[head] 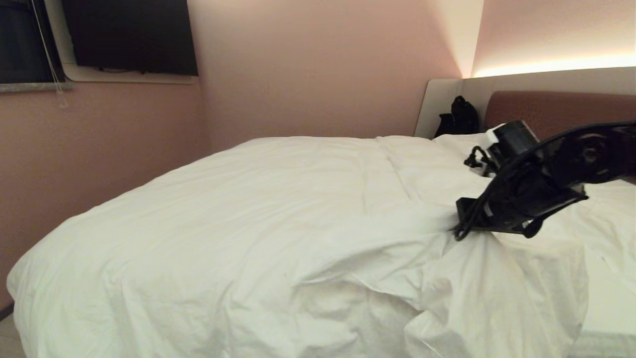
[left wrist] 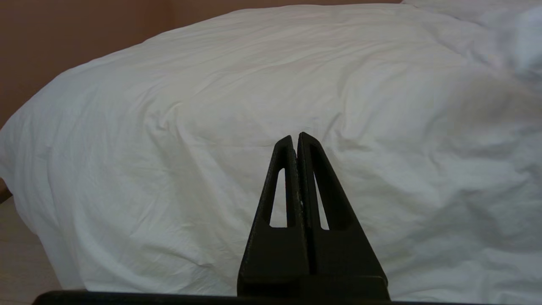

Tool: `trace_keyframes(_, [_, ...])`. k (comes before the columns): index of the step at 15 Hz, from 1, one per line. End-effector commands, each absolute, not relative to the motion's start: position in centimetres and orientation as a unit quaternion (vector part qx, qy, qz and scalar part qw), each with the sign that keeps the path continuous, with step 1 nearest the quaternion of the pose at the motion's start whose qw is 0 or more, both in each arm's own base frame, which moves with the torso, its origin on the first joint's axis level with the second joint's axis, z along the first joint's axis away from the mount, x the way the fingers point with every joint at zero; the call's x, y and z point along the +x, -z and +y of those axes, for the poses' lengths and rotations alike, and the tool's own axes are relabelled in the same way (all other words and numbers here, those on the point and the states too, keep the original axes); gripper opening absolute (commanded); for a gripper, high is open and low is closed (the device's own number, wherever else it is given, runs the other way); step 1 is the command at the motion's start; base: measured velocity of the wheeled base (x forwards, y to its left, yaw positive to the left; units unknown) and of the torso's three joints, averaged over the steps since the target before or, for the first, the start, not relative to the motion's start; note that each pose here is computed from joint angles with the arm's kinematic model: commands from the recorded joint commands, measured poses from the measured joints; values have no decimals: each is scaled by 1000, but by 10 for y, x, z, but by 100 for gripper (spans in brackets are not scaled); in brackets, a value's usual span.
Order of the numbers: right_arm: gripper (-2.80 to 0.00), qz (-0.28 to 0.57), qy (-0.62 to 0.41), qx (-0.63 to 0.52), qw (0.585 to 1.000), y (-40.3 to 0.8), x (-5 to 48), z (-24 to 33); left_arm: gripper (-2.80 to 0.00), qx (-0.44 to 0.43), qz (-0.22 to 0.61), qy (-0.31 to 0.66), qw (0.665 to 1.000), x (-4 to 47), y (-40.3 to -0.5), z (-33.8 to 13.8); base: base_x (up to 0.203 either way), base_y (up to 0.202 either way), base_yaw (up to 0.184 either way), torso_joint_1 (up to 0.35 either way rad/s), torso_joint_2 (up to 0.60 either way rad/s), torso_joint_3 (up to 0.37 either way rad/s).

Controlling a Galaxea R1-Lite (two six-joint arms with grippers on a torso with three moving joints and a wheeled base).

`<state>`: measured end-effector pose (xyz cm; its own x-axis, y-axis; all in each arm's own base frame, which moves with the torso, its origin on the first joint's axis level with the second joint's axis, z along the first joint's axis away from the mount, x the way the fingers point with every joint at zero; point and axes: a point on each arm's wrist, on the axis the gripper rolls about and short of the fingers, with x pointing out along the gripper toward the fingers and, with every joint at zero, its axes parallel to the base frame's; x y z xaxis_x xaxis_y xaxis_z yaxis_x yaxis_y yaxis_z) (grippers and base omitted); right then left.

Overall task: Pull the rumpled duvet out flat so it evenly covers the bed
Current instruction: Flatten the corners of the folded blanket

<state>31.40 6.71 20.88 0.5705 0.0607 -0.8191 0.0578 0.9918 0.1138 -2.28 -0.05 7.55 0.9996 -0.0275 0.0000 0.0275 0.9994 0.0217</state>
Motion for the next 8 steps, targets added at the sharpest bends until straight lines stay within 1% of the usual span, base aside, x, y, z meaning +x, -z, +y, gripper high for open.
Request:
trace_keyframes(1, [-280, 436, 8, 61, 898, -233, 263, 42, -280, 11, 0, 14, 1000, -23, -75, -1, 0, 0, 0, 0, 0, 0])
trace_keyframes(6, [-280, 437, 28, 33, 898, -226, 196, 12, -280, 11, 0, 14, 1000, -23, -75, -1, 0, 0, 0, 0, 0, 0])
trace_keyframes(8, [-280, 445, 30, 19, 895, -218, 182, 7, -280, 11, 0, 14, 1000, -23, -75, -1, 0, 0, 0, 0, 0, 0])
